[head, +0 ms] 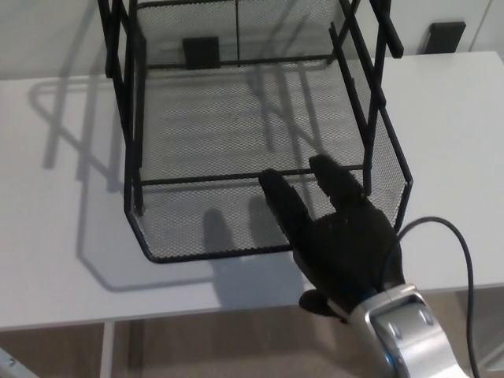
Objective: The robot walks towards a file tray kept in the middle of a desk and uses its right hand to grab a tray and pulls it out towards itself
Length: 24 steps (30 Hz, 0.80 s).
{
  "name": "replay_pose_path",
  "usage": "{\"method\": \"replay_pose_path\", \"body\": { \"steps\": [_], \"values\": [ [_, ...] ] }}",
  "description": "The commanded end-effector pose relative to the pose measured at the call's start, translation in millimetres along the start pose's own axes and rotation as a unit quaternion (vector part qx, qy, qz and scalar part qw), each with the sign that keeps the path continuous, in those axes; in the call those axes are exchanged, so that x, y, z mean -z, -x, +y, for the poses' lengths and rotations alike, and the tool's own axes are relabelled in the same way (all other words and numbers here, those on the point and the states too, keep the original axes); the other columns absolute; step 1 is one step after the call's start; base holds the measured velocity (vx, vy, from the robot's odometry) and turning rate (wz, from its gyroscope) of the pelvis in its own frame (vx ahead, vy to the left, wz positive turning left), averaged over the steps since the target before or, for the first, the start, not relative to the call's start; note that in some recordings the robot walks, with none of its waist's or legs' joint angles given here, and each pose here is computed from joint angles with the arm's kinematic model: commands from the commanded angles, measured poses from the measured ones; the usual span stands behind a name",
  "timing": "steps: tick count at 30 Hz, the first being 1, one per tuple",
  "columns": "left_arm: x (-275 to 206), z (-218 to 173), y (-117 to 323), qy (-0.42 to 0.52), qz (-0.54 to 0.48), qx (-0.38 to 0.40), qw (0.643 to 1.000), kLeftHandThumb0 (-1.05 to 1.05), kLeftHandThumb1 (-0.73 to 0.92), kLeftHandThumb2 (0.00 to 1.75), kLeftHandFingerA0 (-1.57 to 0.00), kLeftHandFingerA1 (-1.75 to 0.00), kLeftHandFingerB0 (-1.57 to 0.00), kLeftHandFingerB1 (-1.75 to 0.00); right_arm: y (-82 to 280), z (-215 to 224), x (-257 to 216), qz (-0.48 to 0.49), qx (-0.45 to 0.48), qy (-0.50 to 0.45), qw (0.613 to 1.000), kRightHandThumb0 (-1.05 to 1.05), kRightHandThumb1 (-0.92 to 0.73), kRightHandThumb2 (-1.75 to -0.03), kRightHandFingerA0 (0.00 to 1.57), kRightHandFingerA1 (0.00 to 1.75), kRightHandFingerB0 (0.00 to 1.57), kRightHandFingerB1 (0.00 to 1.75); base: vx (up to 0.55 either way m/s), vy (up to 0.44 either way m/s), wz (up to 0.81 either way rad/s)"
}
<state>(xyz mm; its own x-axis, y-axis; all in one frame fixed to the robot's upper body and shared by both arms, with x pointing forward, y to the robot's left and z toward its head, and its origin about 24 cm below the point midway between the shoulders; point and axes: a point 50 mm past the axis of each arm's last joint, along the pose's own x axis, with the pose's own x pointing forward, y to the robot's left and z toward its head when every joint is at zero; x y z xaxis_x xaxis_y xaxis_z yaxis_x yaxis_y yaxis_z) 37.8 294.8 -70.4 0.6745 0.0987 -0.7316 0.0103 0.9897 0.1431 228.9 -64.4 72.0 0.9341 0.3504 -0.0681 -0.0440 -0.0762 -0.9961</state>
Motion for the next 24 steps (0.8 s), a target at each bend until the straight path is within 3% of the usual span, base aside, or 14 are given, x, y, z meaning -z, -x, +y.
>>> {"method": "replay_pose_path", "body": {
  "steps": [1,3,4,7,9,10,11,14,15,16,18,20,22,24],
  "values": [
    [0,4,1,0.003,-0.008,-0.003,1.000,-0.29,0.58,0.57,-0.55,-0.42,-0.52,-0.40,18,18,-5,-0.030,-0.036,0.006,0.999,-0.64,-0.35,-0.82,0.00,0.27,0.01,0.29,0.00,0.000,0.00],
    [0,4,2,0.003,-0.007,-0.004,1.000,-0.31,0.57,0.57,-0.55,-0.42,-0.52,-0.40,25,19,-7,-0.038,-0.036,-0.006,0.999,-0.80,-0.40,-0.70,0.06,0.22,0.08,0.24,0.00,0.000,0.00],
    [0,4,2,0.002,-0.006,-0.004,1.000,-0.30,0.57,0.57,-0.55,-0.42,-0.53,-0.40,27,19,-9,-0.042,-0.035,-0.006,0.998,-0.62,-0.36,-0.82,0.00,0.25,0.07,0.30,0.00,0.000,0.00],
    [-2,3,3,-0.008,-0.006,-0.004,1.000,-0.32,0.57,0.57,-0.55,-0.41,-0.54,-0.40,35,18,-13,-0.052,-0.041,0.000,0.998,-0.70,-0.43,-0.83,0.07,0.15,0.07,0.22,0.00,0.000,0.00],
    [-2,3,3,-0.004,-0.005,-0.003,1.000,-0.30,0.58,0.57,-0.57,-0.42,-0.53,-0.40,38,18,-15,-0.056,-0.041,0.000,0.998,-0.65,-0.38,-0.83,0.01,0.24,0.08,0.27,0.00,0.000,0.00],
    [-3,3,3,-0.009,-0.005,-0.002,1.000,-0.30,0.58,0.57,-0.56,-0.42,-0.53,-0.40,39,19,-15,-0.057,-0.038,-0.003,0.998,-0.81,-0.40,-0.69,0.06,0.25,0.08,0.24,0.00,0.000,0.00],
    [-3,2,3,-0.008,-0.007,0.000,1.000,-0.30,0.58,0.57,-0.56,-0.42,-0.53,-0.40,39,20,-15,-0.056,-0.039,-0.005,0.998,-0.70,-0.39,-0.79,0.07,0.23,0.06,0.24,0.00,0.000,0.00],
    [-4,2,3,-0.008,-0.008,0.000,1.000,-0.30,0.58,0.57,-0.57,-0.43,-0.53,-0.40,40,20,-15,-0.054,-0.041,-0.006,0.998,-0.69,-0.39,-0.81,0.04,0.21,0.06,0.24,0.00,0.000,0.00],
    [-5,3,3,-0.016,-0.009,-0.002,1.000,-0.31,0.58,0.57,-0.56,-0.42,-0.53,-0.40,40,21,-16,-0.055,-0.040,-0.003,0.998,-0.79,-0.50,-0.56,0.00,0.34,0.05,0.30,0.00,0.000,0.00],
    [-4,4,2,-0.012,-0.006,-0.006,1.000,-0.29,0.58,0.57,-0.56,-0.42,-0.53,-0.40,40,22,-17,-0.058,-0.035,0.004,0.998,-0.68,-0.38,-0.82,0.02,0.24,0.04,0.26,0.00,0.000,0.00],
    [-3,4,0,-0.008,-0.008,-0.005,1.000,-0.30,0.58,0.57,-0.55,-0.42,-0.54,-0.41,41,23,-17,-0.060,-0.029,0.003,0.998,-0.82,-0.39,-0.69,0.06,0.25,0.09,0.26,0.00,0.000,0.00],
    [-3,4,-1,-0.002,-0.011,-0.004,1.000,-0.30,0.58,0.57,-0.56,-0.42,-0.53,-0.41,39,20,-16,-0.061,-0.028,0.002,0.998,-0.67,-0.37,-0.82,0.02,0.24,0.02,0.25,0.00,0.000,0.00],
    [-5,4,1,-0.007,-0.012,-0.003,1.000,-0.30,0.58,0.57,-0.54,-0.41,-0.52,-0.40,39,13,-16,-0.063,-0.027,-0.002,0.998,-0.83,-0.41,-0.69,0.04,0.24,0.06,0.24,0.00,0.000,0.00],
    [-5,4,1,-0.004,-0.011,-0.004,1.000,-0.30,0.58,0.57,-0.54,-0.41,-0.53,-0.41,40,7,-16,-0.065,-0.025,-0.011,0.997,-0.70,-0.39,-0.81,0.05,0.19,0.03,0.22,0.00,0.000,0.00]
  ]
}}
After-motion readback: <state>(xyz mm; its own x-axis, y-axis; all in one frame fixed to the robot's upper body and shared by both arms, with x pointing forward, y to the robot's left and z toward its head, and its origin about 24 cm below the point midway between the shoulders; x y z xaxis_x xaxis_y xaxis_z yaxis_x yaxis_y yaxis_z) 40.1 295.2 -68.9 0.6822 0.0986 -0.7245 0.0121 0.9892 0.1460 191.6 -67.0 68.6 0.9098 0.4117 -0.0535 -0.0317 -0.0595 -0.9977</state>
